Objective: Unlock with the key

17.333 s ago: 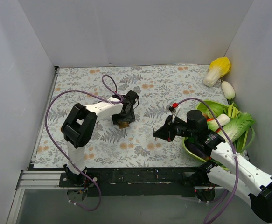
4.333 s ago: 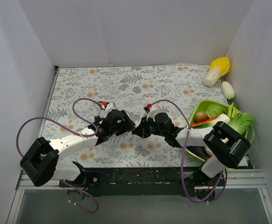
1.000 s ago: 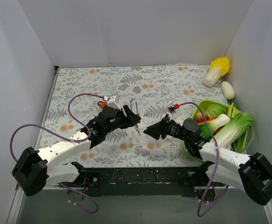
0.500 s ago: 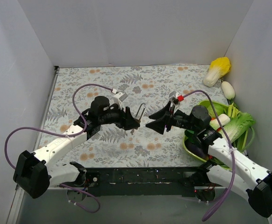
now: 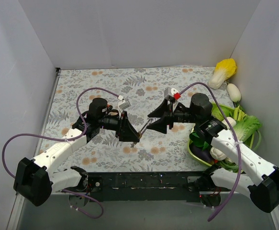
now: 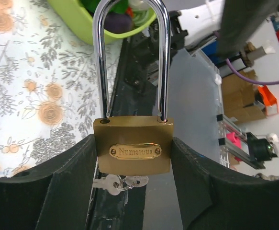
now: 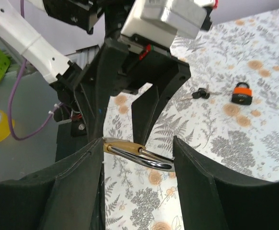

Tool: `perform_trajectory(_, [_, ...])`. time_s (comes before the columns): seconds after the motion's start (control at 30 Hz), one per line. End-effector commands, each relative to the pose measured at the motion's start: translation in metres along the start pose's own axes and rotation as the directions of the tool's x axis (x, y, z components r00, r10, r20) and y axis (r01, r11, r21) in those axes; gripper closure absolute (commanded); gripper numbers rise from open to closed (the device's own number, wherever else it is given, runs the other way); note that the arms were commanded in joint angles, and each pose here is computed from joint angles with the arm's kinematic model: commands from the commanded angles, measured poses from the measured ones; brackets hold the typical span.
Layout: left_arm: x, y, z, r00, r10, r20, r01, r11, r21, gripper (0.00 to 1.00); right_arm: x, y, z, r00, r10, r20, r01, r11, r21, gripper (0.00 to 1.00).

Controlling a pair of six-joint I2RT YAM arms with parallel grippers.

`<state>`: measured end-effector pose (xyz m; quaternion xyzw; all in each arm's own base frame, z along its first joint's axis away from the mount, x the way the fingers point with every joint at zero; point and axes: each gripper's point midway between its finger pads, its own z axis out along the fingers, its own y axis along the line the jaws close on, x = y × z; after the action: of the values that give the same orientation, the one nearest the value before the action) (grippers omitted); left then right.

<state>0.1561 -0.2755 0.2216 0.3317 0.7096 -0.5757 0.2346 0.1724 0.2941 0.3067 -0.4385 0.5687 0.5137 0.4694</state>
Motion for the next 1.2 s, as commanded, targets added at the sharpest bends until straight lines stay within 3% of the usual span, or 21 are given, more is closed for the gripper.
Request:
perform_trajectory(0.0, [-0.006,-0.031,-0.008,0.997,0.081,-0.005,-0.079,0.983,0.165,1.0,-0.01,0.011,0.002,0.999,-0.034,-0.024,0.032,0.996,-0.089,0.33])
perform_trajectory(0.37, [-0.011,-0.03,-0.012,0.996,0.09,0.014,-0.091,0.983,0.159,1.0,0.017,0.018,0.004,0.992,0.04,-0.119,-0.06,0.983,-0.171,0.38])
perform_trajectory(0.67, [-0.014,-0.026,-0.014,0.995,0.092,0.036,-0.096,0.99,0.104,1.0,0.027,0.018,0.001,0.984,0.087,-0.153,-0.111,0.982,-0.154,0.57])
perform_trajectory(0.77, [-0.017,-0.008,-0.013,0.993,0.101,0.054,-0.101,0.995,-0.004,1.0,0.026,0.015,0.001,0.982,0.102,-0.159,-0.123,0.984,-0.132,0.69])
perform_trajectory(0.9, [-0.021,0.027,-0.019,0.99,0.111,0.085,-0.09,0.972,-0.219,1.0,0.033,0.002,0.003,0.969,0.169,-0.179,-0.178,0.983,-0.037,0.95])
perform_trajectory(1.03, [-0.024,0.066,-0.032,0.988,0.106,0.113,-0.046,0.897,-0.44,1.0,0.046,-0.015,0.009,0.947,0.261,-0.189,-0.257,0.965,0.046,0.99])
perform_trajectory(1.17, [-0.021,0.08,-0.035,0.988,0.089,0.124,-0.009,0.846,-0.533,1.0,0.065,-0.037,0.016,0.913,0.359,-0.192,-0.333,0.93,0.152,0.99])
